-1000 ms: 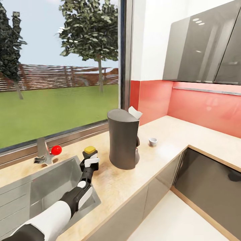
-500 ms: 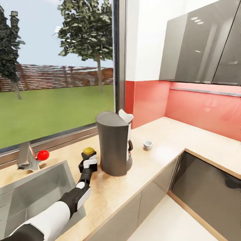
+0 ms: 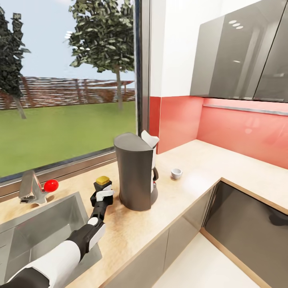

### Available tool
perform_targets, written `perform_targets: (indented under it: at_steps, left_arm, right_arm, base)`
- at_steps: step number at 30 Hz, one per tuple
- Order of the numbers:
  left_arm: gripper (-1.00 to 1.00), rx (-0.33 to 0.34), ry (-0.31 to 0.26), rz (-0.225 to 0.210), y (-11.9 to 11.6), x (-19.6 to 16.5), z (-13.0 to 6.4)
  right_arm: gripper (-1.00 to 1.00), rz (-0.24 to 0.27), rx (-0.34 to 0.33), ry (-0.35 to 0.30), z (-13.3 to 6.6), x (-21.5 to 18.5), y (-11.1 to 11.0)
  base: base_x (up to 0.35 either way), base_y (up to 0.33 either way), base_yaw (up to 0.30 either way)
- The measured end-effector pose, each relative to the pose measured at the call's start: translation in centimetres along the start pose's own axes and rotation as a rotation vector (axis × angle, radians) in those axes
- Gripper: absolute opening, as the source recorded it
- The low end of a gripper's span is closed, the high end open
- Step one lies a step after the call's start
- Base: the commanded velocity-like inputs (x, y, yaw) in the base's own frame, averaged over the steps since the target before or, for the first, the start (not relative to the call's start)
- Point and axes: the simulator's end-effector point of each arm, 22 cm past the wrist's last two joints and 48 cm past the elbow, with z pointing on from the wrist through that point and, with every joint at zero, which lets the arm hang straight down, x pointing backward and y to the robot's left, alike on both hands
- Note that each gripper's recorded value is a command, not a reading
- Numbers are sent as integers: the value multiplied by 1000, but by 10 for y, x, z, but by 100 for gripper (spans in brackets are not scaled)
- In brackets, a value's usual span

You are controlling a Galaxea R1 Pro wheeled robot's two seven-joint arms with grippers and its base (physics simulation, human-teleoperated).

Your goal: Set up a coffee station on the kitchen countertop: keep the coffee maker on the countertop, move the bottle of coffee from the kitchen shelf to the counter next to the coffee maker, place a paper coffee filter on top of the coffee maker, put the saucer next to the coffee maker with the coffee cup on the saucer, and place the electric kettle next to the coffee maker.

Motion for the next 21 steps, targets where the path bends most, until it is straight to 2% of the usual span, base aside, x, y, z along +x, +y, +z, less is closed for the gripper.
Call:
perform_targets:
  at_steps: [7,12,21]
  left_arm:
    - [-100,-6,3,4,6,4,2]
    - [-100,-9,-27,0,9,1,2]
    - [-100,1,-27,3,4,12,6]
  right_arm:
    - [100,6,2,7,0,3,0]
    - [100,7,2,15,0,5,0]
    - [100,8,1,28,5,9,0]
  base:
    - [0,0,25]
    - [0,0,69]
    - [0,0,60]
